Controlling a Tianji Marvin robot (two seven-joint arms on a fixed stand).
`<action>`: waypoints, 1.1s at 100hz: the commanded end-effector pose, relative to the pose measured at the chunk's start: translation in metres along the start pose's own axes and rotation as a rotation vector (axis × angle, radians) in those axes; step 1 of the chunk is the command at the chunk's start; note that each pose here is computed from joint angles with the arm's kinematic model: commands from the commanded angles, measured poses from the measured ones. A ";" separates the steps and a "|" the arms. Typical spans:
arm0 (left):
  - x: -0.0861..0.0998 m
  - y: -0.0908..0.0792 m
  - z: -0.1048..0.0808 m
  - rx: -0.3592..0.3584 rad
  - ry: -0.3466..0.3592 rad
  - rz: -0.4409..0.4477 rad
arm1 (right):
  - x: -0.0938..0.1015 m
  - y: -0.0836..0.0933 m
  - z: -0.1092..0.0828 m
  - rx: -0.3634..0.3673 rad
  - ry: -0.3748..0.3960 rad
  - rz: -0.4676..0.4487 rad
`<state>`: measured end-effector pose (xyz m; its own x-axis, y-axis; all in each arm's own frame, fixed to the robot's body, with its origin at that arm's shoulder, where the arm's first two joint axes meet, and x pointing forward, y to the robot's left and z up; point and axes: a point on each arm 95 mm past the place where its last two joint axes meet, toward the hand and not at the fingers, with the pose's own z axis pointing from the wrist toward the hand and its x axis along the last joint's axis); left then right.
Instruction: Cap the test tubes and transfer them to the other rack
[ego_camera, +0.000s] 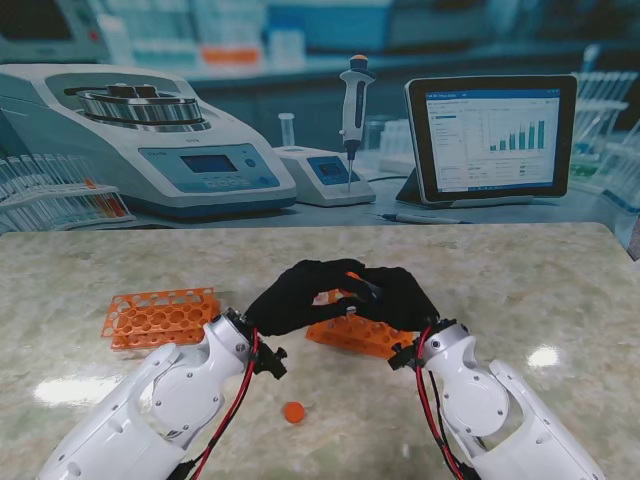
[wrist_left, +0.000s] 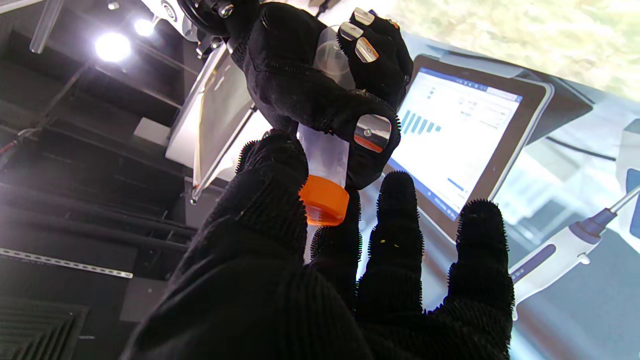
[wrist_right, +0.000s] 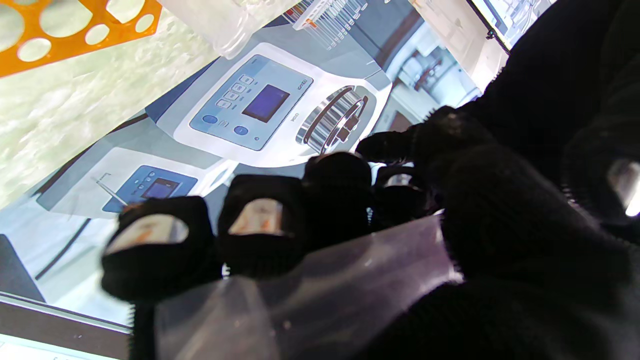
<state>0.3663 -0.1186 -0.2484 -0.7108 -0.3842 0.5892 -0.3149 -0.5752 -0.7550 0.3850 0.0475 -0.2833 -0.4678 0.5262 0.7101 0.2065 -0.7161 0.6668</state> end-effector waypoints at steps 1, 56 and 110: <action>0.000 0.000 0.002 -0.002 -0.004 -0.001 | 0.004 -0.003 -0.001 0.005 0.006 0.012; -0.002 0.001 0.010 -0.053 -0.023 0.016 | 0.010 -0.008 -0.004 0.013 0.036 0.020; 0.001 -0.001 0.013 -0.101 -0.029 0.020 | 0.019 -0.010 -0.006 0.008 0.081 0.029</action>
<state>0.3755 -0.1280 -0.2358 -0.7136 -0.4029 0.5731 -0.3405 -0.5154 -0.7864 0.3738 0.0492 -0.2899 -0.4883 0.5053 0.7115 0.2231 -0.7159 0.6616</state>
